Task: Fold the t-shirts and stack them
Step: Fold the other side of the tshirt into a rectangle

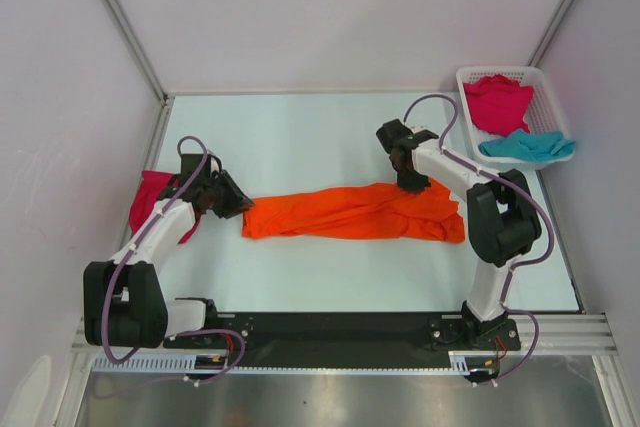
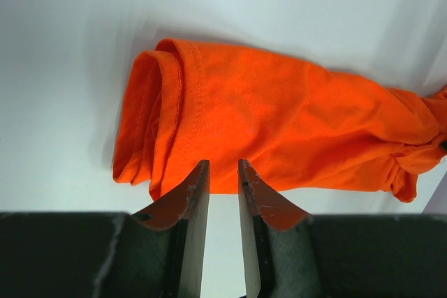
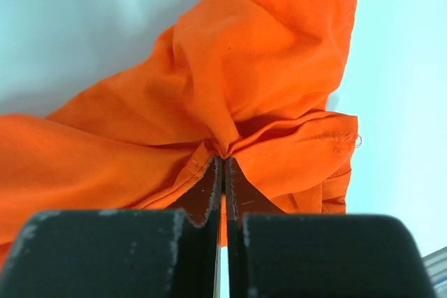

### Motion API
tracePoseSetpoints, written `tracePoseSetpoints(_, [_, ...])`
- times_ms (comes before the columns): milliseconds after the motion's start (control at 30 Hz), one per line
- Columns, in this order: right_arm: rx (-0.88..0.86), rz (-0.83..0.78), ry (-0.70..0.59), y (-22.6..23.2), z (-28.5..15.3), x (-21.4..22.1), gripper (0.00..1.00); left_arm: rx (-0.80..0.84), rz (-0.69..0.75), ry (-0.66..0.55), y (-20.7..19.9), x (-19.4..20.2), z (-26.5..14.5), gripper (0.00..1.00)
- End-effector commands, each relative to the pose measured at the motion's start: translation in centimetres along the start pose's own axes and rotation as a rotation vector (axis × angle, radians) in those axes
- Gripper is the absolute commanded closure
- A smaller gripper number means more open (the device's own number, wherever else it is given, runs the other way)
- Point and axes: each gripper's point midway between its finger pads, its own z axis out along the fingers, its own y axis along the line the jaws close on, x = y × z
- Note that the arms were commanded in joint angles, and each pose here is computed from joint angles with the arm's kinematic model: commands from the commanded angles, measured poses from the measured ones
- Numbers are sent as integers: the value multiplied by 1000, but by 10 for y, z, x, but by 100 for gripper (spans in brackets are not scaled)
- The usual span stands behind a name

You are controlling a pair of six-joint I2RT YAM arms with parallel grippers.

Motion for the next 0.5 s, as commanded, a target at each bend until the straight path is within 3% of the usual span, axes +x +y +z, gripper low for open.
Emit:
tracePoseSetpoints(0, [-9, 28, -47, -4, -16, -4, 100, 27, 32, -17, -7, -4, -1, 72])
tracePoseSetpoints(467, [10, 10, -31, -7, -23, 21, 100, 31, 30, -14, -7, -3, -1, 72])
